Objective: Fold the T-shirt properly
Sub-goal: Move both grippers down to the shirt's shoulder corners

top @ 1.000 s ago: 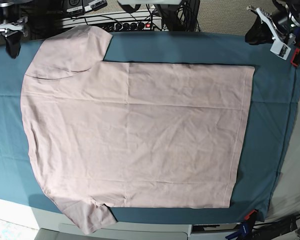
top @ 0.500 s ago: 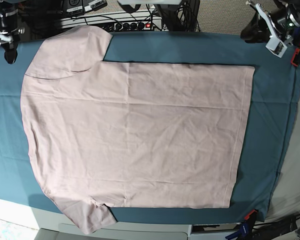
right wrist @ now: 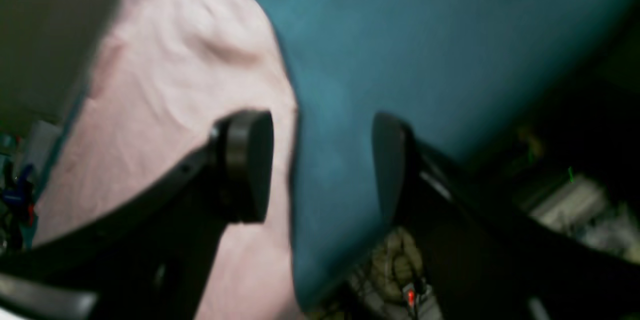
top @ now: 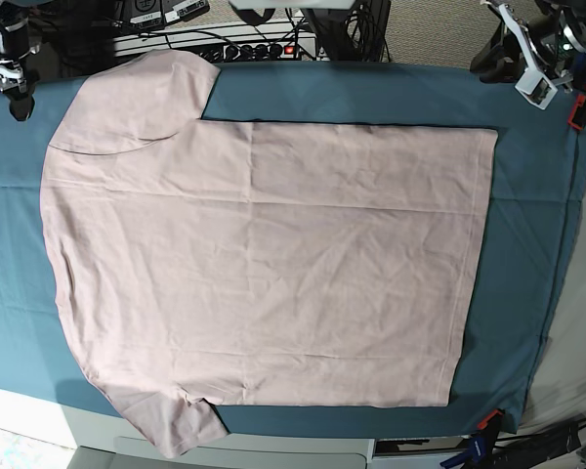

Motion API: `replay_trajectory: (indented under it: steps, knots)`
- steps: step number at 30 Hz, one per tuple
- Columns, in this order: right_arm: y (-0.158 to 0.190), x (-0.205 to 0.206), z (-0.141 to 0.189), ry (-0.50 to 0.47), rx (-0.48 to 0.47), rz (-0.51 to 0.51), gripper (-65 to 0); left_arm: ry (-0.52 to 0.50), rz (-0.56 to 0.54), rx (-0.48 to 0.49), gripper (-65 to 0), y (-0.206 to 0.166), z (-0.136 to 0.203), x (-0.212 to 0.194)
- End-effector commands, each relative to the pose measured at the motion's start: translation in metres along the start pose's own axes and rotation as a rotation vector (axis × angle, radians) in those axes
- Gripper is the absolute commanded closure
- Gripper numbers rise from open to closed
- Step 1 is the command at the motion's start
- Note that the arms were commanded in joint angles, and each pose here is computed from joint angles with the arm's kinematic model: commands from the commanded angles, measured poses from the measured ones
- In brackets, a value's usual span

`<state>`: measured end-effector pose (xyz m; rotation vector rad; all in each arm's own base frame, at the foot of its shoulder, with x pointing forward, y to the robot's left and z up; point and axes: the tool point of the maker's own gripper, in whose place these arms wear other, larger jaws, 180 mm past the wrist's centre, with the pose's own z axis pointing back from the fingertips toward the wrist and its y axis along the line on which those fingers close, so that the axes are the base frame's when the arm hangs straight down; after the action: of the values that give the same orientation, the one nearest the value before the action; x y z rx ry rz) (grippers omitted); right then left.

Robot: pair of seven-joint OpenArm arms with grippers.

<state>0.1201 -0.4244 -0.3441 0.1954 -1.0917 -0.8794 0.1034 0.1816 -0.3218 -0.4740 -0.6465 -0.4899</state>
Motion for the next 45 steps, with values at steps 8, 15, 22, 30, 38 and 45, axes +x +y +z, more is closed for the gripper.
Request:
replay_trajectory:
  steps: [8, 15, 22, 30, 38, 45]
  knots:
    - [0.02, -0.01, -0.005, 0.046, 0.078, -0.008, -32.0, -0.069, -0.046, 0.004, -12.2, 0.006, -0.001, 0.024]
    - [0.04, -0.074, -0.017, 0.183, 0.121, -0.048, -32.0, -0.068, -0.055, 0.011, -12.2, 0.008, -0.001, 0.025]
    - [0.044, -0.099, -0.018, 0.245, 0.118, -0.038, -32.0, -0.064, -0.06, 0.015, -12.2, 0.009, -0.001, 0.024]
    - [0.044, -0.105, -0.012, 0.268, 0.137, -0.007, 0.0, -0.071, -0.022, 0.097, -14.9, 0.025, -0.001, 0.028]
    - [0.044, -0.105, -0.012, 0.27, 0.137, -0.007, 0.0, -0.115, 0.128, 0.332, -25.2, 0.085, 0.001, 0.047]
    - [0.044, -0.105, -0.012, 0.27, 0.137, -0.006, 0.0, -0.113, 0.356, 0.331, -25.2, 0.128, -0.008, 0.017]
